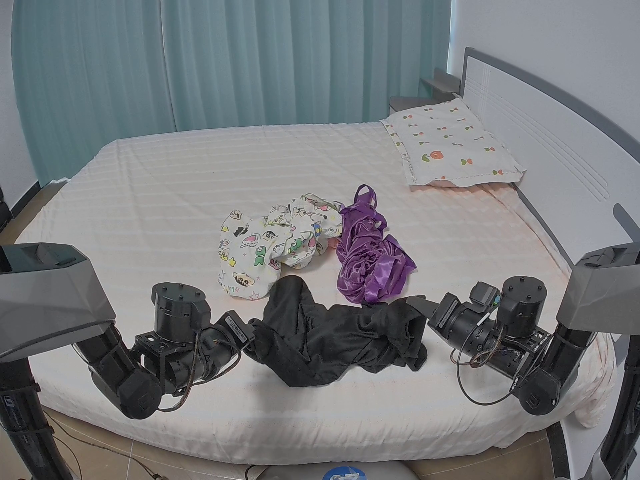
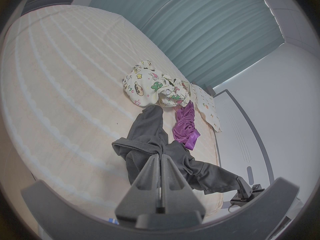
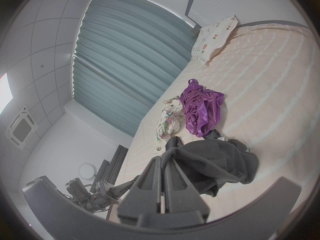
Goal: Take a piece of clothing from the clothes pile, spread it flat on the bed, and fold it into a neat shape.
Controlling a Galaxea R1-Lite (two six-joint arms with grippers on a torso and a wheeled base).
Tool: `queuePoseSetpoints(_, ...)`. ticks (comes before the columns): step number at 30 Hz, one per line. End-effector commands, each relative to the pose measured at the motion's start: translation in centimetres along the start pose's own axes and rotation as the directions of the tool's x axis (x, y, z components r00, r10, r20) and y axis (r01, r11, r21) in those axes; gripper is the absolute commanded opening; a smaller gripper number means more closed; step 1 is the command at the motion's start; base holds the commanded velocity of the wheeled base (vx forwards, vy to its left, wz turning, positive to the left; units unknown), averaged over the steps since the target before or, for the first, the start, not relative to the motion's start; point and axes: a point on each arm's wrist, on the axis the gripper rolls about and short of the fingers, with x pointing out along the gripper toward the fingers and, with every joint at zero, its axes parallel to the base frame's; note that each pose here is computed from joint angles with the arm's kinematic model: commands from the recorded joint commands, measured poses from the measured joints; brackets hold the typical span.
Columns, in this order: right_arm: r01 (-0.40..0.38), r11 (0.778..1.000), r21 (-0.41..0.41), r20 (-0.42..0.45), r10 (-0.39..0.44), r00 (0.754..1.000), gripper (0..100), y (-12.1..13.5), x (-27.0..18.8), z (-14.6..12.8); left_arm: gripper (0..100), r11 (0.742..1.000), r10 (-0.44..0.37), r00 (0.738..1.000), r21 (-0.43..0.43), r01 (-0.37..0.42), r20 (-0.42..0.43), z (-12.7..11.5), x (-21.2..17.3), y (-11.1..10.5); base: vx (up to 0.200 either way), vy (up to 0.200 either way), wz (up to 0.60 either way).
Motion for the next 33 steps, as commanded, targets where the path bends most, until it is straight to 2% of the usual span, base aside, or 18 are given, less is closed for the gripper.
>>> queuePoseSetpoints(1,-0.011,1.0,-0.003,0.012,0.011,1.0,0,0.1,0.0,0.0,0,1.0,0.015,1.0,-0.015,-0.015,0.006,0.3,0.3,0.5,0.0,0.2,0.0)
queuePoseSetpoints(13,-0.017,1.0,-0.005,0.019,0.017,1.0,0,0.5,0.0,0.1,0,0.999,-0.022,0.999,-0.032,0.023,0.028,0.8,-1.1,-0.5,0.0,0.2,0.0)
queuePoseSetpoints(33,-0.038,0.999,-0.025,0.023,0.039,0.999,0,1.5,0.0,-0.4,0,0.999,-0.027,0.999,-0.027,0.027,0.024,1.1,-2.2,-1.2,0.0,0.2,0.0)
